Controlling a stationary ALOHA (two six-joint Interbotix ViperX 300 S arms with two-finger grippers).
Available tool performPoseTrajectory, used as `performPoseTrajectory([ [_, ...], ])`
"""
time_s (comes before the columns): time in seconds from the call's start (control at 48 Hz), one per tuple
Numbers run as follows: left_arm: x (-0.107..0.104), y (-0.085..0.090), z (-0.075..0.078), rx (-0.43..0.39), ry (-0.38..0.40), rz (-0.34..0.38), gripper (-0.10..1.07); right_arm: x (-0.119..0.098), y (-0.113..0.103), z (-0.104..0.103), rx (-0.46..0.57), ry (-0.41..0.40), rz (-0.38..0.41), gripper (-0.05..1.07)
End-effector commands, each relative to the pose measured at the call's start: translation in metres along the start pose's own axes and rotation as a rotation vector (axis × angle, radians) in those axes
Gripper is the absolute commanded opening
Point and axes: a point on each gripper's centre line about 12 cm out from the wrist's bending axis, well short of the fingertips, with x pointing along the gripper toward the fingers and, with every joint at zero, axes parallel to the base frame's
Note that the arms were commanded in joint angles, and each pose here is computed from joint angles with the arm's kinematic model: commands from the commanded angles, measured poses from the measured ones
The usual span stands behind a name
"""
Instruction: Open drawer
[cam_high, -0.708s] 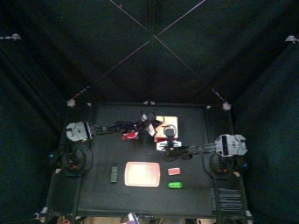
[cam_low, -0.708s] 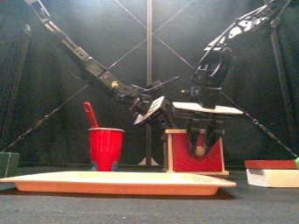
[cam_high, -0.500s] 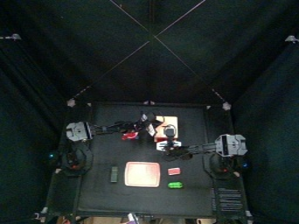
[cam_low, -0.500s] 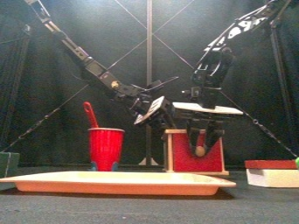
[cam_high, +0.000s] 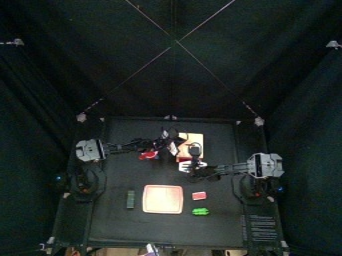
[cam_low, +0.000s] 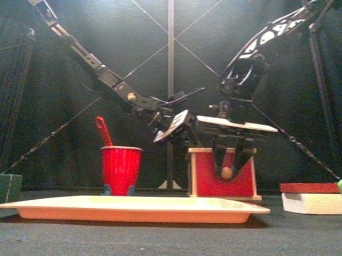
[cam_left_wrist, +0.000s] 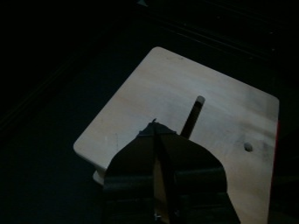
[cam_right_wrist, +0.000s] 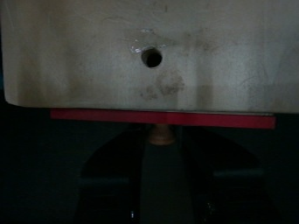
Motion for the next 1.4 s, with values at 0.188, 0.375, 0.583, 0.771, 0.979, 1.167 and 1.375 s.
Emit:
performPoseTrajectory([
  [0.188,0.0,0.002,-0.003,-0.004,0.013,0.004,0.37,-0.013,-0.004,-0.021,-0.001,0.057,0.018,0.52],
  [0.375,0.0,0.003,-0.003,-0.006,0.013,0.006,0.37,-0.017,-0.009,-0.026,-0.004,0.069,0.018,0.52],
  [0.583,0.0,0.003,-0.004,-0.006,0.015,0.007,0.37,-0.024,-0.004,-0.035,0.001,0.103,0.051,0.52],
  [0.771,0.0,0.004,-0.003,-0.008,0.013,0.008,0.37,-0.027,-0.004,-0.045,-0.008,0.128,0.064,0.52],
  [0.979,0.0,0.004,-0.004,-0.008,0.015,0.008,0.37,-0.031,-0.004,-0.053,-0.018,0.143,0.07,0.52],
  [1.167,0.0,0.004,-0.004,-0.007,0.013,0.007,0.37,-0.037,0.001,-0.058,-0.02,0.154,0.09,0.52],
  [1.375,0.0,0.004,-0.004,-0.009,0.015,0.008,0.37,-0.044,0.008,-0.057,-0.018,0.157,0.117,0.52],
])
